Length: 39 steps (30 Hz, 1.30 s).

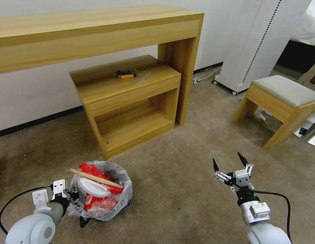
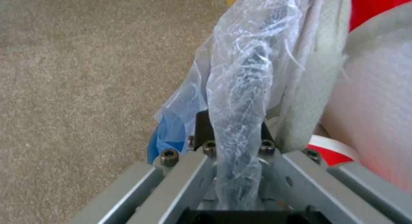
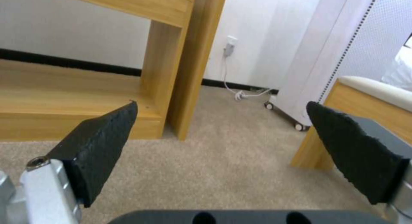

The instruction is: Pick up the trash bin and place the garbage on the floor into it.

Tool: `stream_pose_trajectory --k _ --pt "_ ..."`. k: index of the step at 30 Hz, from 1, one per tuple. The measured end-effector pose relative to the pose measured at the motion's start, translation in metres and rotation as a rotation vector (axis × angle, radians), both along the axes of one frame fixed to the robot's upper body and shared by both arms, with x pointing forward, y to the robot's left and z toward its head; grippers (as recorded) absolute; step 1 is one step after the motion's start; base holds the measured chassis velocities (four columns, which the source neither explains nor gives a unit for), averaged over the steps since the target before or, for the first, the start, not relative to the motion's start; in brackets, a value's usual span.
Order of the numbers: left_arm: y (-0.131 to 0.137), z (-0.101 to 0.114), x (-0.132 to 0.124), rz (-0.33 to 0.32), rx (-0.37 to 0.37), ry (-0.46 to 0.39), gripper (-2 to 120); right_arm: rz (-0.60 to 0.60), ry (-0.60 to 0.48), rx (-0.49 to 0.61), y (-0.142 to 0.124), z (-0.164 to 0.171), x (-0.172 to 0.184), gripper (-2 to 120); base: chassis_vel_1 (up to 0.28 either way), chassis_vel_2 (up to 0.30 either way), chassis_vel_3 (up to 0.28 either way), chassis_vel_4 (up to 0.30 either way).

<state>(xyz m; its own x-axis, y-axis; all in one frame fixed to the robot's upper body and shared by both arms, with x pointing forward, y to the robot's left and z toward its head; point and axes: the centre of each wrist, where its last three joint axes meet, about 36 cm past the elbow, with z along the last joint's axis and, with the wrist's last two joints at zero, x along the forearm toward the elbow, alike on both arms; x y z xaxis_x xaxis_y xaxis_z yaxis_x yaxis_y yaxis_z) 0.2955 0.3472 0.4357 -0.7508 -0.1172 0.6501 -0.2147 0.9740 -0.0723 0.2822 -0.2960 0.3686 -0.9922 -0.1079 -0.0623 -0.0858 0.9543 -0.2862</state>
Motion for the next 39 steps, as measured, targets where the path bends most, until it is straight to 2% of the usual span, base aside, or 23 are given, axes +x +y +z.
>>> stream_pose_trajectory --k 8,9,11,13,14,17,18,21,22,24,25,26,31,34,39 --pt "0.002 -0.005 0.003 -0.009 0.0 0.009 0 -0.003 0.011 0.02 0.001 -0.004 -0.003 100 0.0 0.0 0.0 0.0" --pt "0.002 -0.005 0.004 -0.014 -0.002 0.007 6 -0.002 0.009 0.021 0.001 -0.004 -0.002 100 0.0 0.0 0.0 0.0" --pt "0.002 -0.006 0.005 -0.019 -0.003 0.006 9 -0.002 0.006 0.022 0.0 -0.003 -0.001 100 0.0 0.0 0.0 0.0" --pt "0.003 -0.006 0.006 -0.038 -0.005 0.004 19 -0.001 0.004 0.026 0.0 -0.003 0.001 100 0.0 0.0 0.0 0.0" --pt "0.003 -0.006 0.006 -0.038 -0.005 0.004 19 -0.001 0.004 0.026 0.0 -0.003 0.001 100 0.0 0.0 0.0 0.0" --pt "0.006 -0.008 0.007 -0.049 -0.004 0.005 34 0.001 0.007 0.03 0.001 -0.004 0.003 100 0.0 0.0 0.0 0.0" --pt "0.006 -0.008 0.007 -0.049 -0.004 0.005 34 0.001 0.007 0.03 0.001 -0.004 0.003 100 0.0 0.0 0.0 0.0" --pt "0.01 -0.008 0.008 -0.056 -0.009 0.002 48 0.0 0.008 0.033 0.0 -0.004 0.004 100 0.0 0.0 0.0 0.0" --pt "0.01 -0.008 0.008 -0.056 -0.009 0.002 48 0.0 0.008 0.033 0.0 -0.004 0.004 100 0.0 0.0 0.0 0.0" --pt "0.012 -0.009 0.008 -0.065 -0.017 0.0 57 0.001 0.008 0.035 0.001 -0.004 0.005 100 0.0 0.0 0.0 0.0" --pt "0.012 -0.009 0.008 -0.066 -0.018 0.0 57 0.001 0.008 0.036 0.001 -0.004 0.005 100 0.0 0.0 0.0 0.0" --pt "0.013 -0.009 0.009 -0.07 -0.023 -0.001 68 0.003 0.008 0.038 0.002 -0.004 0.005 100 0.0 0.0 0.0 0.0" --pt "0.014 -0.009 0.008 -0.08 -0.037 -0.006 79 0.005 0.01 0.04 0.004 -0.005 0.006 100 0.0 0.0 0.0 0.0" --pt "0.016 -0.009 0.008 -0.087 -0.051 -0.022 94 0.005 0.013 0.044 0.004 -0.005 0.006 100 0.0 0.0 0.0 0.0" --pt "0.018 -0.009 0.008 -0.084 -0.062 -0.029 99 0.005 0.015 0.046 0.004 -0.003 0.006 100 0.0 0.0 0.0 0.0"
